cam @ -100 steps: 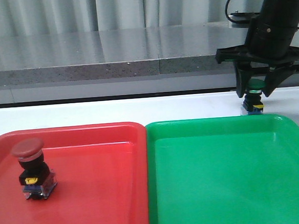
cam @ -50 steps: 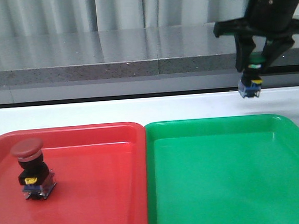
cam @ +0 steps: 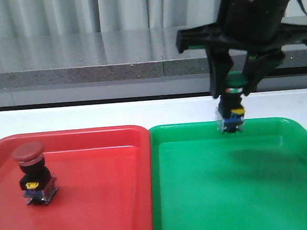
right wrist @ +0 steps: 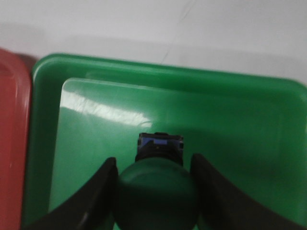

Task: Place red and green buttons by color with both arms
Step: 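Lift the green button with the right gripper and carry it over the green tray, then set the green button down in the green tray, open the right gripper, lift away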

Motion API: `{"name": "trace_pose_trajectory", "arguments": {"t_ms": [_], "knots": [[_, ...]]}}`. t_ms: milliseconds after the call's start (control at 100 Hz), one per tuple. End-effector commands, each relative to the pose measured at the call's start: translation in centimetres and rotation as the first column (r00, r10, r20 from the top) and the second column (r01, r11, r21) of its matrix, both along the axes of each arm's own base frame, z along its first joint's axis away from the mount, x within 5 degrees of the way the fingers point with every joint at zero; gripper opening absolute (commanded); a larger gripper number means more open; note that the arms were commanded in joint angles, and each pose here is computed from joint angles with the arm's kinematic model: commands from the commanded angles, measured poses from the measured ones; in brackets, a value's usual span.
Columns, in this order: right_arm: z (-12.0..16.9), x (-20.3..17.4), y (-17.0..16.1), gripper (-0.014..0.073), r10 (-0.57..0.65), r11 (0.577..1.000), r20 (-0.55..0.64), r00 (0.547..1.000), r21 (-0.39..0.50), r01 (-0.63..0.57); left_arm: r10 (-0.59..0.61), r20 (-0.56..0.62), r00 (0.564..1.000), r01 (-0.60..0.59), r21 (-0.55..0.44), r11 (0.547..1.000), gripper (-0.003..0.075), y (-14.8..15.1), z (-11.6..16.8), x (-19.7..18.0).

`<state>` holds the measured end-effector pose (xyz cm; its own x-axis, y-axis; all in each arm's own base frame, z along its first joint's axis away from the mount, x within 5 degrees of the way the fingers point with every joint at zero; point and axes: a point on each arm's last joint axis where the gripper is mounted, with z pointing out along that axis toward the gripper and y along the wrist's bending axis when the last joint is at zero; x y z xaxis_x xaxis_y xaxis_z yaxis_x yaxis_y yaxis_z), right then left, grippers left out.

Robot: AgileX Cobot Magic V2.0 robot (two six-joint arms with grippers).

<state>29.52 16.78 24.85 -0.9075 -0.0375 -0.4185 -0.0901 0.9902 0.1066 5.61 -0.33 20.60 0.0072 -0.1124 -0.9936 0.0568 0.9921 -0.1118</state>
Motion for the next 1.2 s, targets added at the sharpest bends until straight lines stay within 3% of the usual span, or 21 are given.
{"name": "trace_pose_trajectory", "arguments": {"t_ms": [0, 250, 400, 470, 620, 730, 930, 1190], "knots": [[1.6, -1.0, 0.7, 0.0218, 0.007, 0.998, 0.086, 0.996, 0.059, -0.013, 0.011, 0.095, 0.995, -0.009, -0.022, 1.0, -0.002, 0.1, 0.5, -0.2], [-1.9, -2.1, 1.6, 0.0219, -0.009, 0.998, 0.021, 1.0, 0.057, 0.008, 0.011, 0.095, 0.995, -0.009, -0.022, 1.0, -0.002, 0.1, 0.5, -0.2], [-2.2, -2.0, 1.7, 0.0235, -0.007, 0.999, 0.012, 1.0, 0.05, 0.006, 0.011, 0.095, 0.995, -0.009, -0.022, 1.0, -0.002, 0.1, 0.5, -0.2], [-2.2, -2.0, 1.7, 0.0295, -0.007, 0.999, 0.012, 1.0, 0.05, 0.006, 0.011, 0.095, 0.995, -0.009, -0.022, 1.0, -0.002, 0.1, 0.5, -0.2], [-2.2, -2.0, 1.7, 0.0541, -0.006, 0.999, 0.013, 1.0, 0.051, 0.005, 0.011, 0.095, 0.995, -0.009, -0.022, 1.0, -0.002, 0.1, 0.5, -0.2], [-2.2, -2.0, 1.7, 0.0599, -0.003, 0.999, 0.017, 1.0, 0.053, 0.002, 0.011, 0.095, 0.995, -0.009, -0.022, 1.0, -0.002, 0.1, 0.5, -0.2], [0.3, -2.5, 0.7, 0.0598, 0.049, 0.995, 0.078, 0.996, 0.079, -0.056, 0.011, 0.095, 0.995, -0.009, -0.022, 1.0, -0.002, 0.1, 0.5, -0.2], [4.4, -2.2, -4.4, 0.0598, 0.028, 0.997, 0.193, 0.981, 0.065, -0.042, 0.011, 0.095, 0.995, -0.009, -0.022, 1.0, -0.002, 0.1, 0.5, -0.2]]}}
